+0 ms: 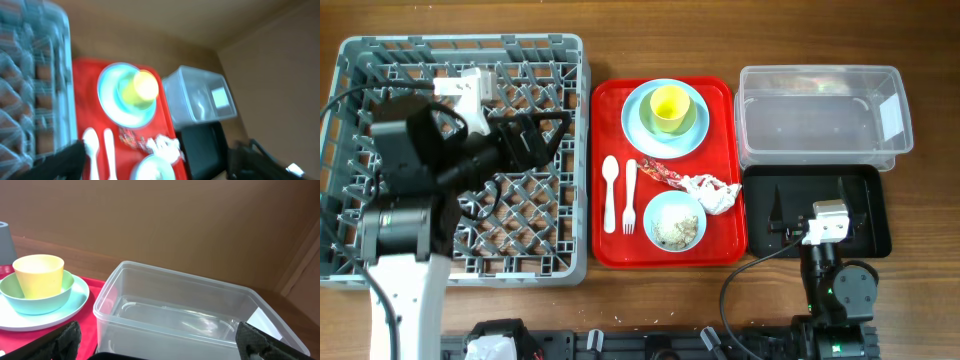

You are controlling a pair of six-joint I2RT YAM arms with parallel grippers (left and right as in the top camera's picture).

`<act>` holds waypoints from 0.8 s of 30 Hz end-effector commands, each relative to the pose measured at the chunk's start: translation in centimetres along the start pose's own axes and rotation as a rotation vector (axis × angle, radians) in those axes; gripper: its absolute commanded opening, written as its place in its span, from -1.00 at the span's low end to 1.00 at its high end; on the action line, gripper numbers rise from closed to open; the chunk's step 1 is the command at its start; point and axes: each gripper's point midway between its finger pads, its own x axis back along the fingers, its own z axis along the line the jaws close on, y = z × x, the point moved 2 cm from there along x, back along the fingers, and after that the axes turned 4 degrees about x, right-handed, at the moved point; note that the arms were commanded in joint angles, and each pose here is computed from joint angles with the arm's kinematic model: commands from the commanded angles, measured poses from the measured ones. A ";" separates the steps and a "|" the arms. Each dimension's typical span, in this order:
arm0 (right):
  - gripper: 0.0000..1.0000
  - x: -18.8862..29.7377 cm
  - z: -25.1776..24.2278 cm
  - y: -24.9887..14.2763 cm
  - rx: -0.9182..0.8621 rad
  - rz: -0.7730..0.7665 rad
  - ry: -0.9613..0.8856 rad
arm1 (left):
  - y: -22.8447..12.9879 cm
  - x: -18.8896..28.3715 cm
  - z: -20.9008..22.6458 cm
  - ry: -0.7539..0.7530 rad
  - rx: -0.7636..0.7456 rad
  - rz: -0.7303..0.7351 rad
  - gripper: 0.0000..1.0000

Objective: Sort waste into correct bins and load items into the dishwasher rack
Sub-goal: 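Reach the left gripper to the white spoon on the red tray and grasp it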

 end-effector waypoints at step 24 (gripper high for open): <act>0.99 0.0 0.1 0.2 -0.017 -0.010 0.010 | -16.8 -15.5 7.4 0.728 -0.006 0.477 -0.85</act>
